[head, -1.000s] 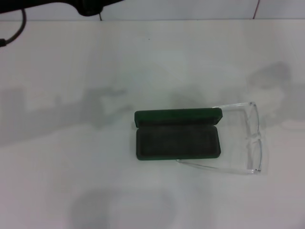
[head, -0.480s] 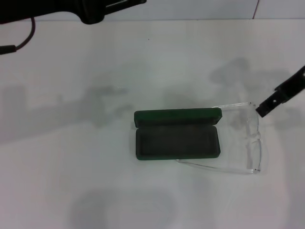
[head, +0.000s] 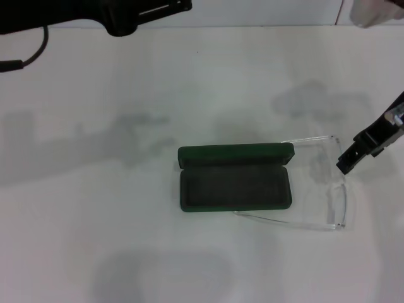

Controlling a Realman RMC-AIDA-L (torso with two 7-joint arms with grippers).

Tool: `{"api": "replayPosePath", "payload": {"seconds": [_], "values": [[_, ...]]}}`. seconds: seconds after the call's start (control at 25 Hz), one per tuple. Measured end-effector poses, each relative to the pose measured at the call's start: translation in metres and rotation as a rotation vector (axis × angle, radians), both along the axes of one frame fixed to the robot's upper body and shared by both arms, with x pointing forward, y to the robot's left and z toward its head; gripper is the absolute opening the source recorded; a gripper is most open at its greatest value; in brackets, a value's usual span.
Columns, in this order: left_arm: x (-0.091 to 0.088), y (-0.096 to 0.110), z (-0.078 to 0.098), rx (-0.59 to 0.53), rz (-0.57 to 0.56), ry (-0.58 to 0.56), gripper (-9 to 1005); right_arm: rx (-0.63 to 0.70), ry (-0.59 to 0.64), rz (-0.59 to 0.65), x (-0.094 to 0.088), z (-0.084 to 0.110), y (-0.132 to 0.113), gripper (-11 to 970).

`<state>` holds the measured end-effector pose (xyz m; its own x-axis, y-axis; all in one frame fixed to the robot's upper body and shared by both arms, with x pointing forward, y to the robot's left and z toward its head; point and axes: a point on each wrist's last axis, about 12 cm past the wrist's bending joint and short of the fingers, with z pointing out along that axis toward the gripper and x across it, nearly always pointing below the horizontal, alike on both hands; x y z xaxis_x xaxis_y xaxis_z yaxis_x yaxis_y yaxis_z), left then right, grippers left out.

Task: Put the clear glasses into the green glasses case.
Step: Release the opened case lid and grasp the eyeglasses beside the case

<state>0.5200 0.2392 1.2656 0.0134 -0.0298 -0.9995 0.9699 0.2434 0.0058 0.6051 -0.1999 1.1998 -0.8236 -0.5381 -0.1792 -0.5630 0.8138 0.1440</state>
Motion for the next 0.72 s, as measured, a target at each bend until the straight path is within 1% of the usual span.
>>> {"api": "replayPosePath", "payload": {"seconds": [0.32, 0.48, 0.72], "values": [[0.001, 0.0, -0.003, 0.01, -0.004, -0.006, 462, 0.022, 0.021, -0.019, -0.004, -0.018, 0.0, 682], [0.001, 0.0, -0.005, 0.017, -0.011, 0.0, 461, 0.046, 0.017, -0.01, -0.003, -0.023, 0.006, 676], [0.001, 0.001, -0.007, 0.014, -0.012, 0.012, 462, 0.035, 0.038, -0.007, -0.003, -0.029, 0.008, 666]]}}
